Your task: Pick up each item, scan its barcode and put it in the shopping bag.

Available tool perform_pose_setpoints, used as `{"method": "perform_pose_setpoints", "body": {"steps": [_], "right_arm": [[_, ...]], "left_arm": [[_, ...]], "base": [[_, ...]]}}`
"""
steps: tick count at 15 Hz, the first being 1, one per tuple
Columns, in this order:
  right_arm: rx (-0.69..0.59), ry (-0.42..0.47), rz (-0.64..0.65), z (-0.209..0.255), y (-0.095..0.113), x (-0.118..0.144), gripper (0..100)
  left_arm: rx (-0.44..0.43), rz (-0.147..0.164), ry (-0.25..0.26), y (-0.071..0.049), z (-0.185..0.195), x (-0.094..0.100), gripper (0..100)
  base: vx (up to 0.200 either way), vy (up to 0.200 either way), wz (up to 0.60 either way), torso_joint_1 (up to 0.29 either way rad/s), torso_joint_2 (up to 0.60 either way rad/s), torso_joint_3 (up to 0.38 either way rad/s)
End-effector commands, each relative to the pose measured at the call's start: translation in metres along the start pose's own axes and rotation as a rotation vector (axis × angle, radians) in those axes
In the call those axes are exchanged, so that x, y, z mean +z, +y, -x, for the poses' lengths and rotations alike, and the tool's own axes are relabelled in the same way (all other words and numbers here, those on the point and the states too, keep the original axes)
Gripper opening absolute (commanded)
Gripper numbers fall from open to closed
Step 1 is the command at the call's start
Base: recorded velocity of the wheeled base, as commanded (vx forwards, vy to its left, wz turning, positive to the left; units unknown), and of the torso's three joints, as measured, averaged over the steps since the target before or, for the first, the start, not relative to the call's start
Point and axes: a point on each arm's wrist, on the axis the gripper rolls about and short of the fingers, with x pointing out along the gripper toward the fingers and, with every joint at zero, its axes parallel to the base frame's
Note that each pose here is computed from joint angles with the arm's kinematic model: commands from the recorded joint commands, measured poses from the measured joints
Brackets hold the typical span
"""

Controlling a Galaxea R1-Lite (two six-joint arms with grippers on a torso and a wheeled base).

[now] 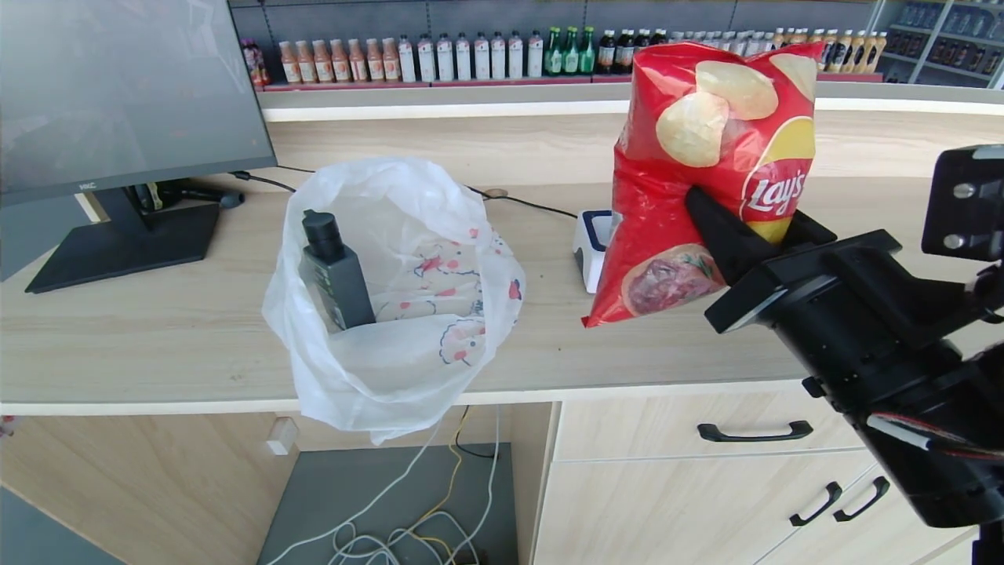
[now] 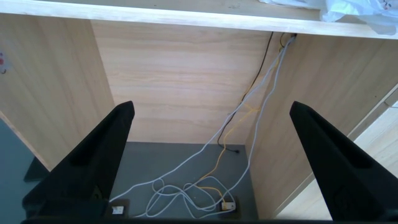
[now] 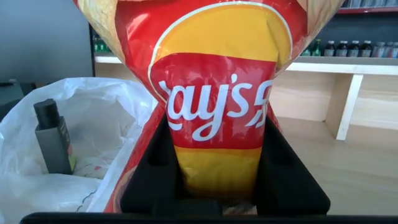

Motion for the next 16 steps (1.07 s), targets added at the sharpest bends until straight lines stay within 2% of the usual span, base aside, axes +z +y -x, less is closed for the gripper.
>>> {"method": "perform_pose_setpoints", "body": {"steps": [1, 3, 16], "right_arm": [[0.009, 0.006, -0.019, 0.002, 0.000, -0.001, 0], [-0.013, -0.024, -0.059, -0.003, -0.009, 0.004, 0], [-0.034, -0.041, -0.086, -0.006, -0.013, 0.007, 0]], "left_arm": [[0.000, 0.000, 0.000, 0.000, 0.000, 0.000, 100], [0.000, 0.002, 0.000, 0.000, 0.000, 0.000, 100], [0.000, 0.000, 0.000, 0.000, 0.000, 0.000, 100]], "base": [[0.000, 0.000, 0.00, 0.000, 0.00, 0.000], [0.000, 0.200, 0.00, 0.002, 0.00, 0.002], [0.000, 0.200, 0.00, 0.002, 0.00, 0.004]]}}
